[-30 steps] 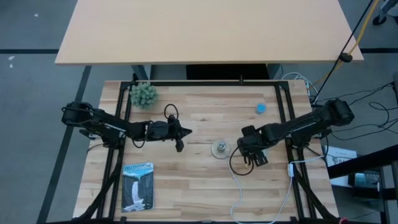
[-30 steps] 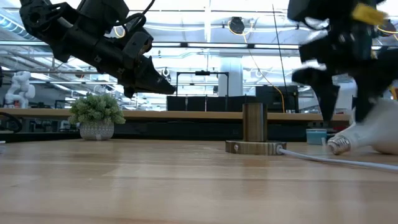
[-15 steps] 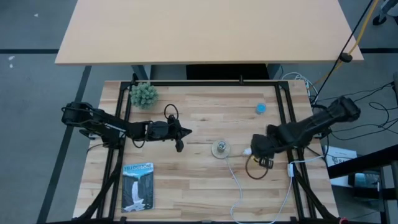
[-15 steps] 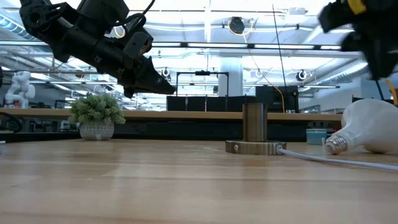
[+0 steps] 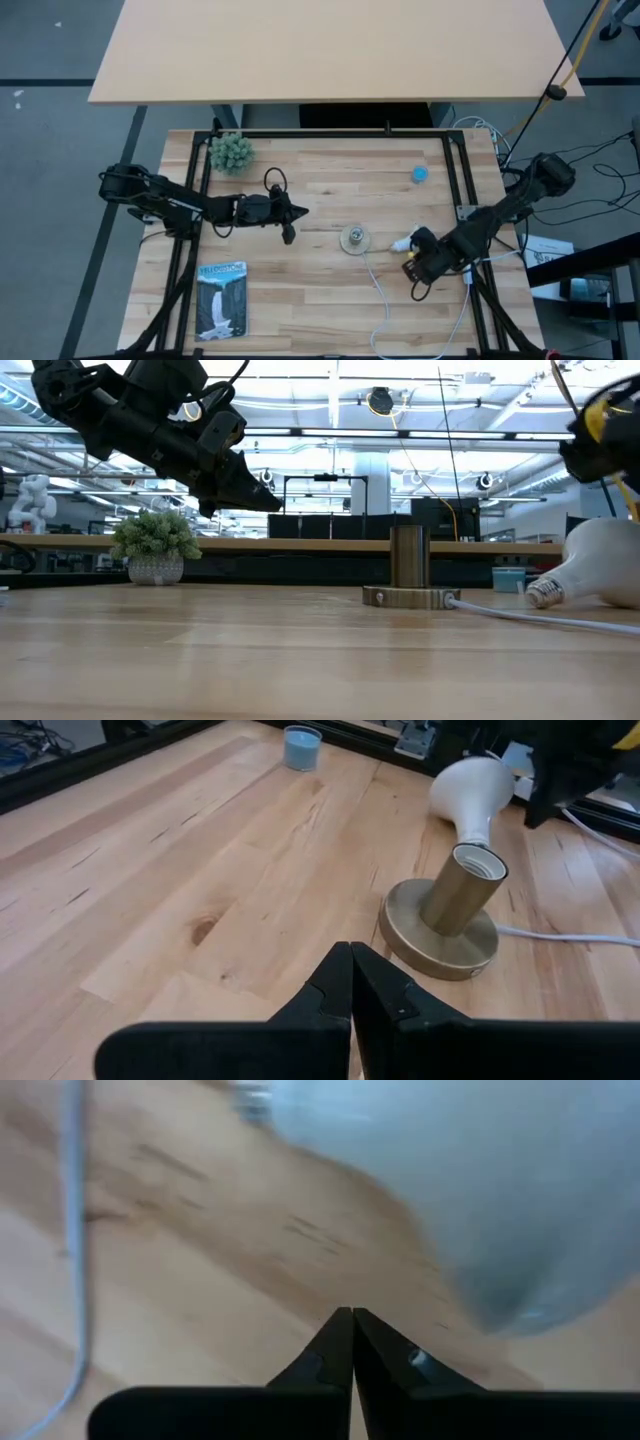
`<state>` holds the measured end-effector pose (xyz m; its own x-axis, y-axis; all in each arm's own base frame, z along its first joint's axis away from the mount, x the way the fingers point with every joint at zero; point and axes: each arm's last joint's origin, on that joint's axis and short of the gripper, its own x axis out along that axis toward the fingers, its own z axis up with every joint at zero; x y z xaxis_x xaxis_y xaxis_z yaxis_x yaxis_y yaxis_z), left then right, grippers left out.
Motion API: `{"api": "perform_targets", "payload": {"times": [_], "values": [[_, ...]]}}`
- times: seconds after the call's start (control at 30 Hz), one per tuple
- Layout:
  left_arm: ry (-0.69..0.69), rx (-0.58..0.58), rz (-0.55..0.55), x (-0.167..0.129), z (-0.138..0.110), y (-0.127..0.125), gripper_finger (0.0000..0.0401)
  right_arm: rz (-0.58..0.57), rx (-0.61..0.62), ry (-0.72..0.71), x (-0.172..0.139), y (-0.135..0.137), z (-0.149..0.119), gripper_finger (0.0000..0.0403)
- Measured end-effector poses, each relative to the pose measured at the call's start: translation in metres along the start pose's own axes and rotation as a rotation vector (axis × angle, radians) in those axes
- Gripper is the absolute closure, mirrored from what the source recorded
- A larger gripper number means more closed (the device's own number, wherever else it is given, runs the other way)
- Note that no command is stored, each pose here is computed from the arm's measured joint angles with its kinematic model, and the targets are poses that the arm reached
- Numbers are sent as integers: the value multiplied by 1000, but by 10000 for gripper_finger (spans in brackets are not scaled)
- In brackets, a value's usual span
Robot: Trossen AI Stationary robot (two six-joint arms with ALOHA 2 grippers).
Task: Screw lightbulb
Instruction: Insert the lightbulb into the lamp
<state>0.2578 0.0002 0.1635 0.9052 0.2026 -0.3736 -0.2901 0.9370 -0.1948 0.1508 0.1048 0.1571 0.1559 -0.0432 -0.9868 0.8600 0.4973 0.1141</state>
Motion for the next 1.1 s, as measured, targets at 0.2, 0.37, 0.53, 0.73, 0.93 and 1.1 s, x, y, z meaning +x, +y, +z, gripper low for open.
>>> {"api": "perform_targets", "payload": {"times": [0.2,0.37,0.53,0.73,0.93,1.1], "values": [[-1,0,0,0,0,0,401,-179,27,-31,0,-19,-2,402],[-1,-1,0,0,0,0,401,-311,-28,-238,-5,-34,6,402],[-1,0,0,0,0,0,401,-245,-145,-534,1,-33,14,402],[-1,-1,0,0,0,0,401,-263,-57,-384,4,-34,16,403],[-1,-1,0,0,0,0,401,-110,7,-320,1,-24,18,395],[-1,-1,0,0,0,0,401,30,-114,-299,-11,-13,23,360]]}}
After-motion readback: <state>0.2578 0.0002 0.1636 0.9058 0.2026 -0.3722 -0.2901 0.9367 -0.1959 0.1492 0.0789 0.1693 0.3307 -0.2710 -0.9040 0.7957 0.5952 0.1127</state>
